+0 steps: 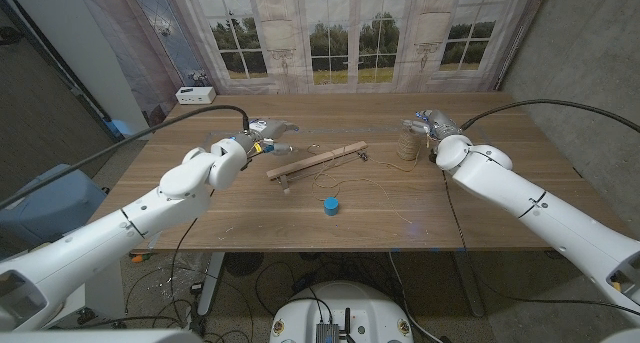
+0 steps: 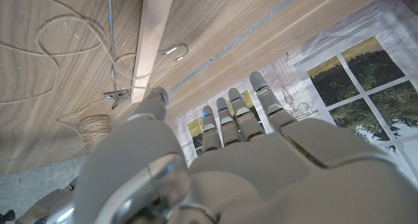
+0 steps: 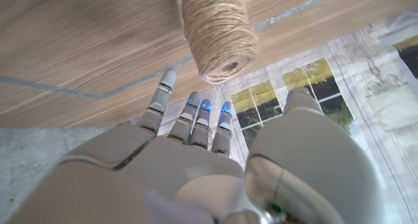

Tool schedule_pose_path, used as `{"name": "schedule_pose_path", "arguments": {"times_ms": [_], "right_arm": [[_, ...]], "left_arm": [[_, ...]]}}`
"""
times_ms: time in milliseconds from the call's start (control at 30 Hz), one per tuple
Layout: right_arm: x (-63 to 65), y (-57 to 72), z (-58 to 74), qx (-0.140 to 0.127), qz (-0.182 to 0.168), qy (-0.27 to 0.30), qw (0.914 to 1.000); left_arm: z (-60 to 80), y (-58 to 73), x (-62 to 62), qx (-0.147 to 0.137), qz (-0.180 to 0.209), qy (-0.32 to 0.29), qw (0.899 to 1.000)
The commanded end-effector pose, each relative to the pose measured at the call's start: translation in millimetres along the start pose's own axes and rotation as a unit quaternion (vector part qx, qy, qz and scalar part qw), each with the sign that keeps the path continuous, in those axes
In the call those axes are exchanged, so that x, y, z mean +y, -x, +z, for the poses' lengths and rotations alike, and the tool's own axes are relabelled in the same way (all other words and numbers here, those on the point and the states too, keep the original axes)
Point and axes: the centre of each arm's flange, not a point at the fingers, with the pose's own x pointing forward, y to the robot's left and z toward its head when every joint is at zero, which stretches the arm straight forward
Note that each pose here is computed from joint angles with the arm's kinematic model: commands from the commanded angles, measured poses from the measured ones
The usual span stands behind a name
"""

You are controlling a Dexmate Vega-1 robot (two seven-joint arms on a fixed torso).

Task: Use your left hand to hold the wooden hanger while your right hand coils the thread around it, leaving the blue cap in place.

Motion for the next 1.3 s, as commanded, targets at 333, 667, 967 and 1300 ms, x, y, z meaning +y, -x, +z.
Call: {"name": "schedule_pose_path", "arguments": {"times_ms": [333,667,967,1300], "right_arm": [[1.5,42.4,12.7,-0.143,-0.007,-0.146,0.979],[4.9,65.4,21.0,-0.176,-0.016,-0.216,0.9603],[4.6,74.1,14.0,-0.205,-0.026,-0.307,0.9291],[-8.6,78.3,-11.9,-0.16,-0.084,-0.334,0.9251]], "left_arm": [[-26.5,22.2,9.0,-0.064,0.133,0.151,0.977],[-59.7,26.4,8.1,-0.115,0.15,0.269,0.944],[-82.0,18.7,1.2,-0.149,0.157,0.341,0.915],[-87.6,1.1,-8.6,-0.178,0.146,0.394,0.89]]}}
